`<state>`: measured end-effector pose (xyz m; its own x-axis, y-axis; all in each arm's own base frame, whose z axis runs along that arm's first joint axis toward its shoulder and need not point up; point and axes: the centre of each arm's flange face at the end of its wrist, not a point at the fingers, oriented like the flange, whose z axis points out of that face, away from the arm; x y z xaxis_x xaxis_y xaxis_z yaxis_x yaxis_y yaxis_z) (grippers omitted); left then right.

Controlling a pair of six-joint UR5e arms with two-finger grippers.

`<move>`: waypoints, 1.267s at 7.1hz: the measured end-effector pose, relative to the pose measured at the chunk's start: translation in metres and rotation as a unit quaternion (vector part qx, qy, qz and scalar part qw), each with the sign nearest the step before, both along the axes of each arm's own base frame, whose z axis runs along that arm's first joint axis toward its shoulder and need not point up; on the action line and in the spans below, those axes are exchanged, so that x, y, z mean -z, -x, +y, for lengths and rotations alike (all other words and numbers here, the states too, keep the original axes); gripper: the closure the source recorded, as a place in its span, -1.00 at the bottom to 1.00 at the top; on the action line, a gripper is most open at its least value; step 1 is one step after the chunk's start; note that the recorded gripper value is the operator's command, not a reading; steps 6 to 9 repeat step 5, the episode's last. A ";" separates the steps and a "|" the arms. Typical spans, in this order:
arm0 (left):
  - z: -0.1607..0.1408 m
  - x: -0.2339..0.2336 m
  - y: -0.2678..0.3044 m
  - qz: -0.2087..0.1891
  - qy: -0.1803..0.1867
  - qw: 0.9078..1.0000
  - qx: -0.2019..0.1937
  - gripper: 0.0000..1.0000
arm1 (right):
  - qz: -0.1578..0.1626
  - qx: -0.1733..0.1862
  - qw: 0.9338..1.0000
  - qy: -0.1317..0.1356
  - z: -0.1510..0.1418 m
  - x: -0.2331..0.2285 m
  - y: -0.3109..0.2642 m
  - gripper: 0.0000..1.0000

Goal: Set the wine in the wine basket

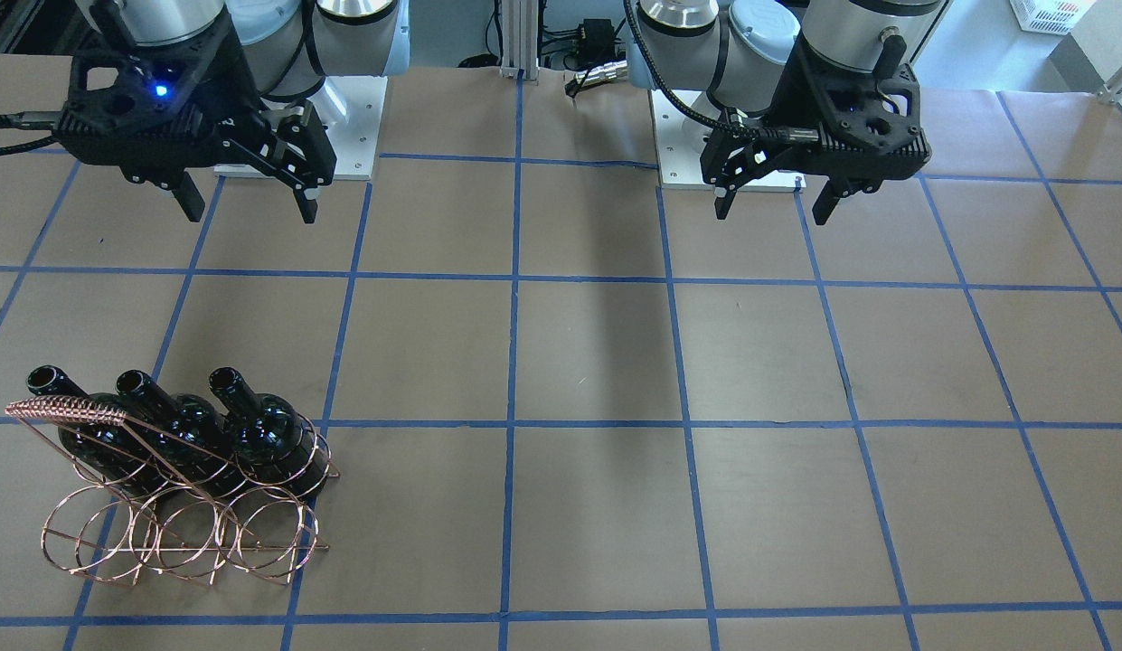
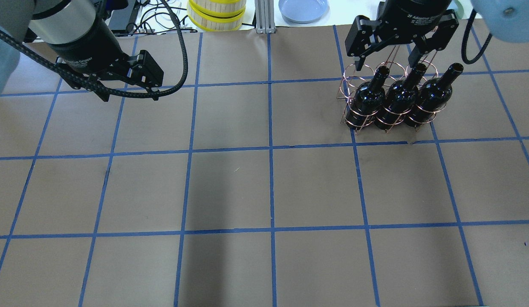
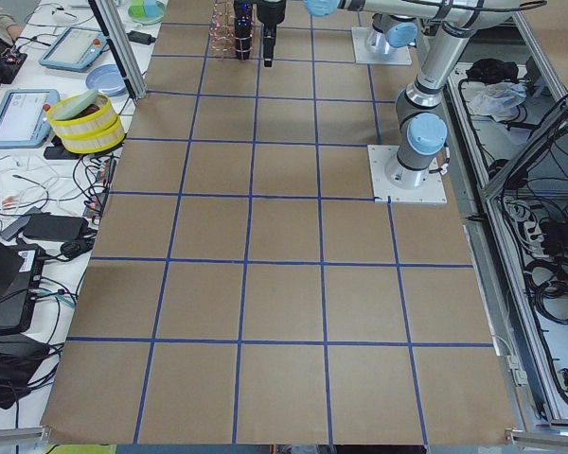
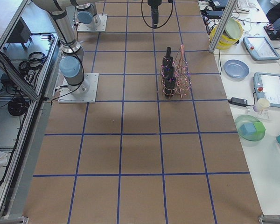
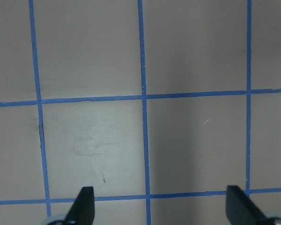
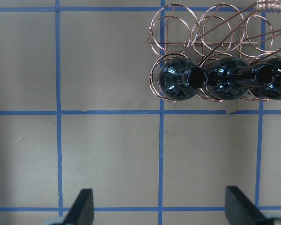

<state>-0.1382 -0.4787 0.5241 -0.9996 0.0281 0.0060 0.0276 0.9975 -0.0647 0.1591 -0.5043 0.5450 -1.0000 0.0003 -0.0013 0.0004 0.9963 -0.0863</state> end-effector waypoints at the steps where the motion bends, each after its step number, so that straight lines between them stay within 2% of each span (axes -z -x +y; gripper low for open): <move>1: 0.001 -0.001 0.000 0.001 0.001 1.000 -0.002 -1.00 | -0.004 0.004 1.000 -0.003 0.001 0.000 0.003 -1.00; 9: 0.002 -0.002 0.001 0.003 0.001 1.000 -0.005 -1.00 | -0.006 0.005 1.000 -0.006 0.002 0.002 0.004 -1.00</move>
